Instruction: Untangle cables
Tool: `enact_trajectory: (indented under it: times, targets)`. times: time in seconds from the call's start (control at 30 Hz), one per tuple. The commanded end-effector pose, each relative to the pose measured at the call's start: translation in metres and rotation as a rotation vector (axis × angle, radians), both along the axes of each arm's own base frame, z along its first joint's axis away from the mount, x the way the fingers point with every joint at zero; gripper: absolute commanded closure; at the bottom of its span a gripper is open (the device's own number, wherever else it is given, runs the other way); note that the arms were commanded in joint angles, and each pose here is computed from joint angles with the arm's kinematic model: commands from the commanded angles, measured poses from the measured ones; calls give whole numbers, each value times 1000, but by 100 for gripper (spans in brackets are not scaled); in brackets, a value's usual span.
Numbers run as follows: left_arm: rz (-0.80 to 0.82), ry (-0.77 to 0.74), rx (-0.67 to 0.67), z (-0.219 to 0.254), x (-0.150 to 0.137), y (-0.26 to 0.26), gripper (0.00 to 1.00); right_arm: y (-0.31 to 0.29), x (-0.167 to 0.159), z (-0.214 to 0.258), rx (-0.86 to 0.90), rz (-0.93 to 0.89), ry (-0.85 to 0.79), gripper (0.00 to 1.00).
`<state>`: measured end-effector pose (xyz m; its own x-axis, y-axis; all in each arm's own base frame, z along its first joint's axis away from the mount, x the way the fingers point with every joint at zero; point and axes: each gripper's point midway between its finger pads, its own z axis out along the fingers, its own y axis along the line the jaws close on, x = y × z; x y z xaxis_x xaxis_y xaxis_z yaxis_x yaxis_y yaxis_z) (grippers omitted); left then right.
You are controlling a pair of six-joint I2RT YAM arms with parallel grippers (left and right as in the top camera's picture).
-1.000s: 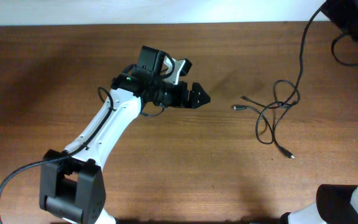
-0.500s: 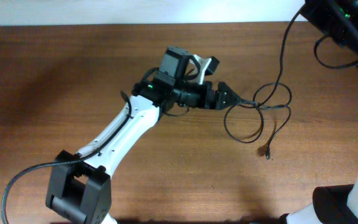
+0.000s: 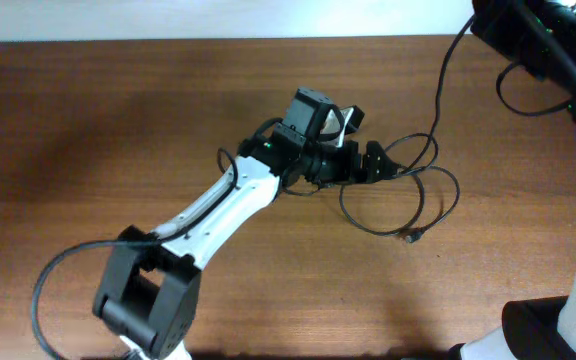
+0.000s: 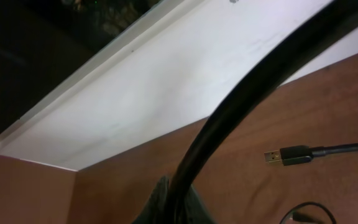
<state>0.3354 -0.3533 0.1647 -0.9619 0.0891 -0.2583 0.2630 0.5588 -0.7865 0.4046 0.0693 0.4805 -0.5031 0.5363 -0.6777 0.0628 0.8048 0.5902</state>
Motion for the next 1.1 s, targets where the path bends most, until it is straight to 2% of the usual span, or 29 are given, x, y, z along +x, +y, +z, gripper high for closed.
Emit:
enact_trajectory:
  times: [0.0,0.1,0.23,0.4,0.67,0.8,0.93,1.07]
  targets:
    - [38,45,45,-24,6,2,1,6,-7,11,19,25,-26,96]
    - [89,85,79,-40,12,4,1,9,-11,13,15,47,-34,96]
    - [75,20,59,-35,20,-1,1,16,-15,15,14,102,-43,96]
    - [123,13,158,-51,23,13,1,22,-22,7,9,148,-8,96]
    - [140,23,213,-75,28,17,1,41,-31,11,63,255,-5,96]
    - [139,32,218,-88,31,15,1,42,-35,8,67,266,11,96]
    - [169,-11,176,-80,45,10,1,47,-39,8,71,306,13,96]
    - [167,-27,164,-77,47,7,1,52,-41,7,71,319,18,96]
